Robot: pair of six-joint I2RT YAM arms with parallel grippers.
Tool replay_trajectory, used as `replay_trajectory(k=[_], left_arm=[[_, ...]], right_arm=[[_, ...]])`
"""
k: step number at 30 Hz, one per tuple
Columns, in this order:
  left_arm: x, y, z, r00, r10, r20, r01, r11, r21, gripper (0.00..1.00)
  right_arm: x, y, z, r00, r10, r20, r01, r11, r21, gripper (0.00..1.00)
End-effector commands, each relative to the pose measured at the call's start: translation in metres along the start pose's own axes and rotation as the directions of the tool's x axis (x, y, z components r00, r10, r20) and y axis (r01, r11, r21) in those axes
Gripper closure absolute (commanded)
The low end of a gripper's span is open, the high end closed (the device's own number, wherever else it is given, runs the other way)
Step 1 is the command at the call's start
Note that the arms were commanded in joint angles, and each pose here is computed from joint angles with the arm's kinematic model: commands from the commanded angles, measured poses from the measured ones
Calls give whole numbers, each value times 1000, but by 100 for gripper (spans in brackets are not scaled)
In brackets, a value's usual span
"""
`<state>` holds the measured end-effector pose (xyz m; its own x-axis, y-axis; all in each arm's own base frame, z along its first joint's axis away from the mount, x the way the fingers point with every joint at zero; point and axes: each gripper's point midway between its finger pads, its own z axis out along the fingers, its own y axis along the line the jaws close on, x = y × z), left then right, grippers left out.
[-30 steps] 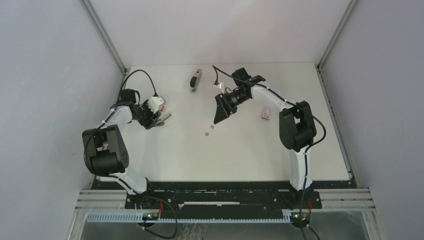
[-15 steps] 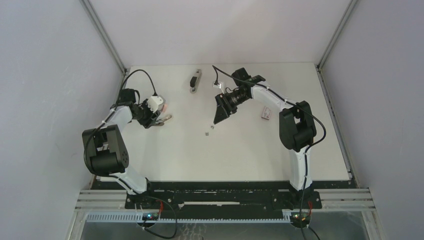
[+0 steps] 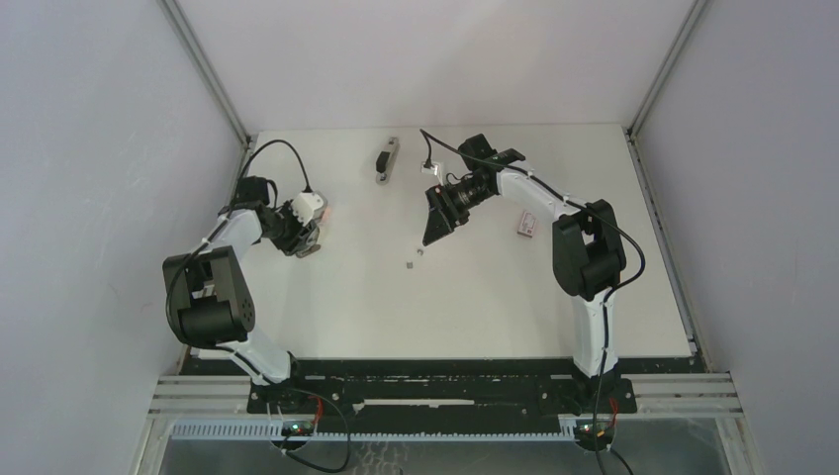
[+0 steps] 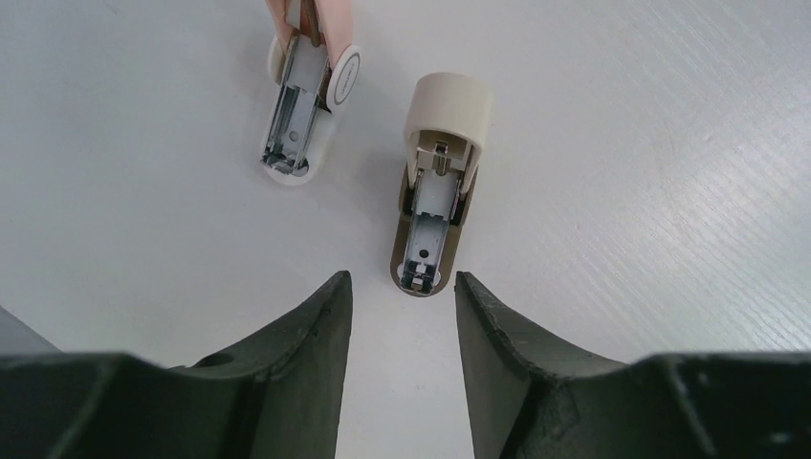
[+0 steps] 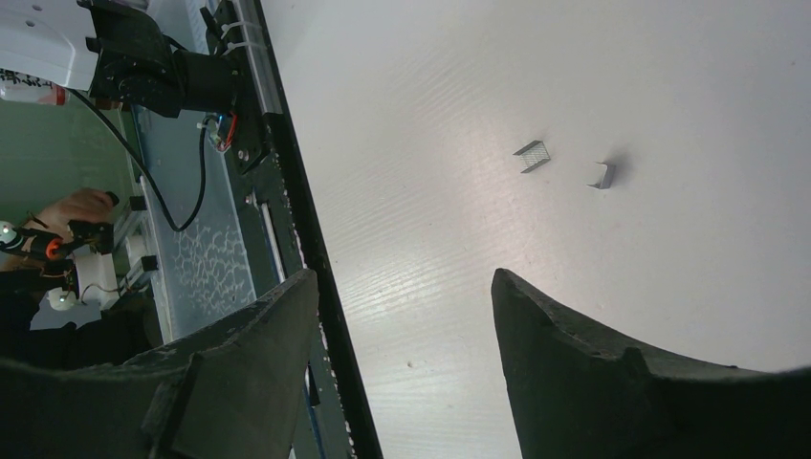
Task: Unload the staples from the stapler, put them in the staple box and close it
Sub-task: Place the stapler at the center of the board.
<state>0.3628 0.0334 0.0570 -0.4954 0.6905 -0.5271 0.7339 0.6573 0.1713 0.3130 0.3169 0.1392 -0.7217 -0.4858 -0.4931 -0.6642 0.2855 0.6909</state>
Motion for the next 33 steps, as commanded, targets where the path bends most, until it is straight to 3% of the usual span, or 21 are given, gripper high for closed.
replay_trajectory(k=[1, 7, 20, 25, 33], left_arm=[[-1, -4, -5, 1000, -1, 20, 1, 1000, 6, 50], [-14, -2, -13, 998, -8, 65, 8, 1000, -6, 46], [-16, 12, 9, 1000, 17, 23, -17, 1000, -21, 55], [-18, 16, 22, 999, 40, -23, -41, 998, -55, 56], [-24, 12, 26, 999, 43, 7, -43, 998, -35, 56]], right_arm=[[-14, 16, -13, 996, -84, 41, 84, 996, 4, 33], [-16, 17, -16, 994, -95, 44, 95, 995, 20, 32], [-15, 16, -14, 994, -96, 42, 96, 995, 17, 33], [-14, 15, -13, 995, -92, 40, 92, 996, 17, 33], [-13, 13, -12, 996, -86, 36, 86, 996, 11, 33]])
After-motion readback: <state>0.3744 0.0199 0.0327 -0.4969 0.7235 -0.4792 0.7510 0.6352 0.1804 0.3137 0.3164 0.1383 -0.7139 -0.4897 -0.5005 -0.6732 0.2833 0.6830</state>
